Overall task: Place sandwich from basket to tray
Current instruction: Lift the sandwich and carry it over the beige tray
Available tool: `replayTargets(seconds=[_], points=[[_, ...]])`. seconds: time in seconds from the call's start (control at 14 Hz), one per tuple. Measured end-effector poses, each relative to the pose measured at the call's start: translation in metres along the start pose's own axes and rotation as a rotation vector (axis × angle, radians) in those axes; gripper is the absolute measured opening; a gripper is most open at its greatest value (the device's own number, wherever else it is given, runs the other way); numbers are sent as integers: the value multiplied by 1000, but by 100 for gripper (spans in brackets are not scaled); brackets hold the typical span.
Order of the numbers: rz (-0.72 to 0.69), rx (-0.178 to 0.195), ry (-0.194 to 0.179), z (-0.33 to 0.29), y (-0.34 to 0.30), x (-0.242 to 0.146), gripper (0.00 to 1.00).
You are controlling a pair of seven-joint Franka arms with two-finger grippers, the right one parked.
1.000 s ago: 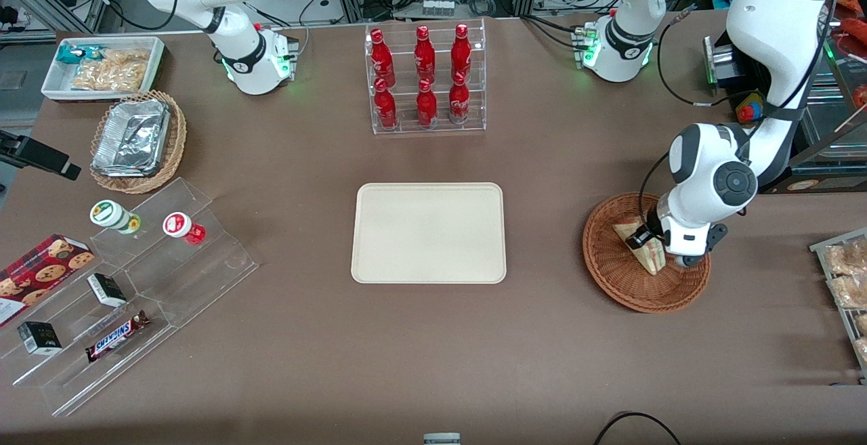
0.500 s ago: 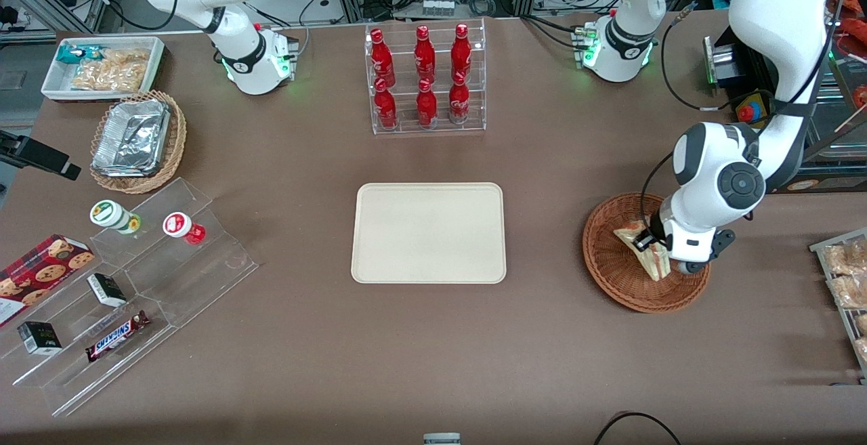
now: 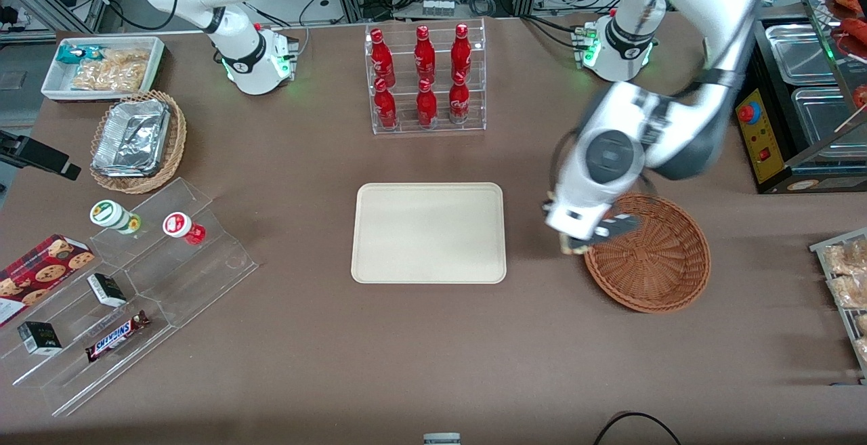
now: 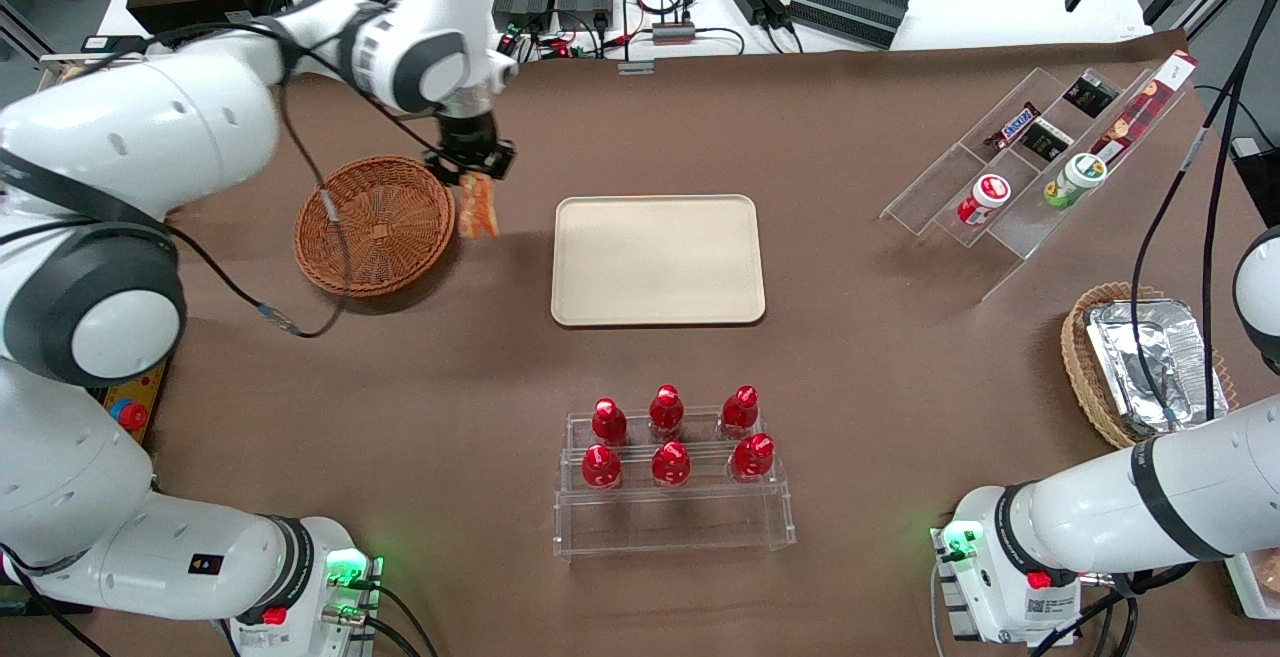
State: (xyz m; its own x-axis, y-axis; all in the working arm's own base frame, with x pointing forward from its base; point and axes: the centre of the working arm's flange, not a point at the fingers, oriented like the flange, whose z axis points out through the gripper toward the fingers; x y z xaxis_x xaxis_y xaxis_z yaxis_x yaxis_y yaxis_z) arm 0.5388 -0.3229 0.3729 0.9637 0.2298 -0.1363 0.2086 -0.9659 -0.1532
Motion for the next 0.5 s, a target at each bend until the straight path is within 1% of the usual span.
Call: replayTargets(seconds=[0.07, 0.14, 0.29, 0.36, 0.43, 0.5], points=[[43, -3, 0, 4, 28, -15, 16], [71, -14, -6, 8, 55, -26, 16], [89, -49, -21, 20, 110, -38, 16], [82, -61, -29, 30, 137, -43, 16], [76, -63, -34, 44, 161, -48, 16], [76, -58, -32, 60, 181, -52, 16]])
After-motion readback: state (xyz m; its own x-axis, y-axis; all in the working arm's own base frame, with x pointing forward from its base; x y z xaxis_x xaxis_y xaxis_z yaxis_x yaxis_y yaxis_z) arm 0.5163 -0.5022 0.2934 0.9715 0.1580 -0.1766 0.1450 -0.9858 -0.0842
